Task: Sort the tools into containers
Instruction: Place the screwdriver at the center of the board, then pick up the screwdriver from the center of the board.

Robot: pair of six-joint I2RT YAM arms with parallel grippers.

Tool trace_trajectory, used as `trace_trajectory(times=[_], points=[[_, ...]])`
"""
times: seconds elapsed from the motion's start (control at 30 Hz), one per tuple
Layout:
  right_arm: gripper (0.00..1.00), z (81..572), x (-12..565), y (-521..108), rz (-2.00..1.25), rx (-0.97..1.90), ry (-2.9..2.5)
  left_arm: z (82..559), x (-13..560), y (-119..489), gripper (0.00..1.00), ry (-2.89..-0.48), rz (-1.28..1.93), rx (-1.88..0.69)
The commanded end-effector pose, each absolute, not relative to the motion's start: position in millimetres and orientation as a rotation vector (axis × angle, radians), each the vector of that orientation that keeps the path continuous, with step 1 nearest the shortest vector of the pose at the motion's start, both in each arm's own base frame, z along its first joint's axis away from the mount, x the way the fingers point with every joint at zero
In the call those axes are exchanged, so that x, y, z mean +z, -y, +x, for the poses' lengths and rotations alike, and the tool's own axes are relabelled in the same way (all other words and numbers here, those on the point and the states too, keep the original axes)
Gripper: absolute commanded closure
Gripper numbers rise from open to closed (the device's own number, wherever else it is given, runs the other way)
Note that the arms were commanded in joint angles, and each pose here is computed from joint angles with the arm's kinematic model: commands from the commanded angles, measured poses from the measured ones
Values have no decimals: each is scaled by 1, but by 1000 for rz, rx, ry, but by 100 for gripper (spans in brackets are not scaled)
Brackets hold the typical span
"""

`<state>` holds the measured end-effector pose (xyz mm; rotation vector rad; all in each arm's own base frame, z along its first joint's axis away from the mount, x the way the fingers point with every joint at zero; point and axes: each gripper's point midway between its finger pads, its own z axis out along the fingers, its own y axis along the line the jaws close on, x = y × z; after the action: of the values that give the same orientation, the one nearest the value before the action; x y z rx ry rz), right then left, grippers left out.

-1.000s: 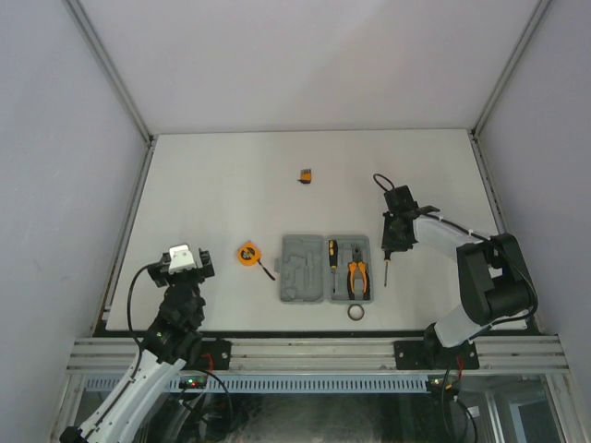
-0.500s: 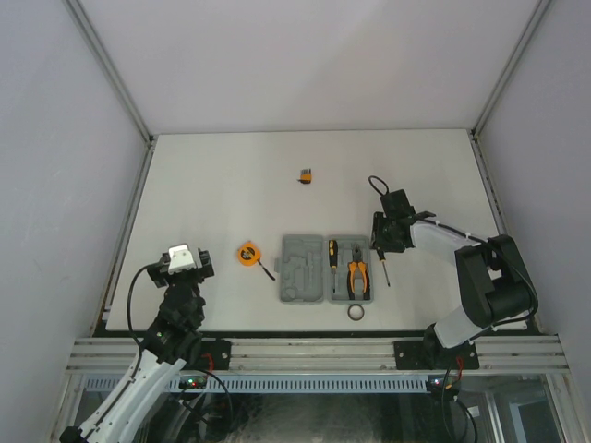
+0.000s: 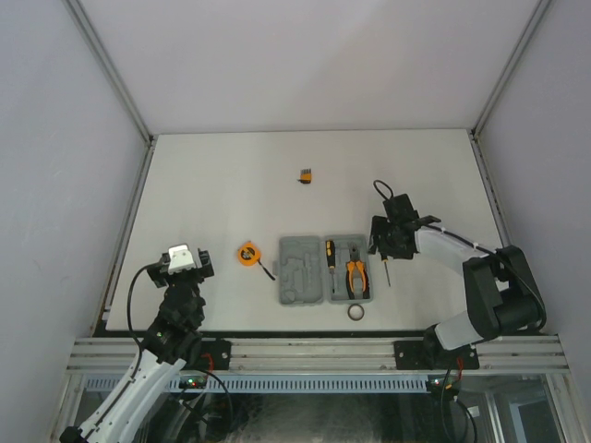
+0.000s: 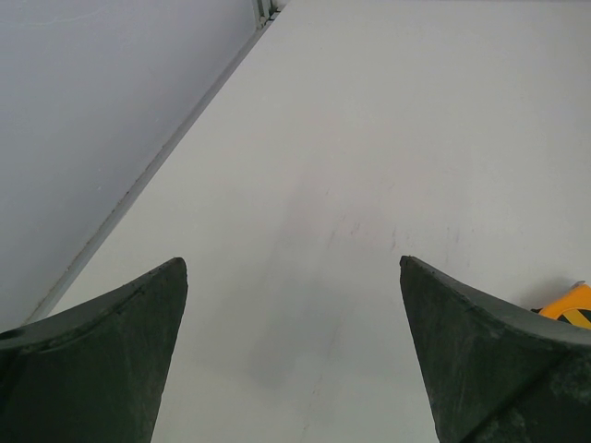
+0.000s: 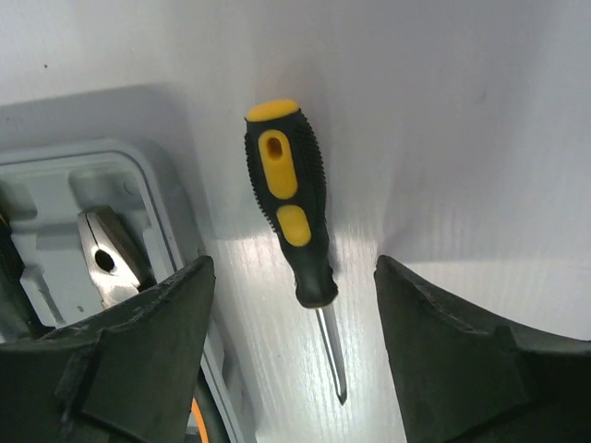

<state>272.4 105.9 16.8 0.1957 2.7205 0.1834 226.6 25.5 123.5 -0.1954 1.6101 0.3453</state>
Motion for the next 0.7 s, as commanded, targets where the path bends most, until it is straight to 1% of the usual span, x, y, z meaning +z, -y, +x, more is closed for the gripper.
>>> trace_trajectory(times=[0.0,0.2,0.33,0.37,0.43,0.53,0.67], points=[[29,275,36,-100,229,182,-2662,227,124,-27,0,-1506,-268,289],[29,276,49,-88,282,183,-2633,227,125,-27,0,-1505,-269,289],[30,277,55,-87,357,212,-2612,227,124,-27,0,-1506,-268,289],[32,278,56,-89,389,239,-2609,227,124,-27,0,-1506,-269,289],[35,279,58,-89,510,268,-2593,227,125,-27,0,-1505,-269,288],[35,285,66,-89,727,296,-2509,227,125,-27,0,-1505,-269,288],[34,290,84,-107,952,452,-2372,227,124,-27,0,-1506,-268,290]])
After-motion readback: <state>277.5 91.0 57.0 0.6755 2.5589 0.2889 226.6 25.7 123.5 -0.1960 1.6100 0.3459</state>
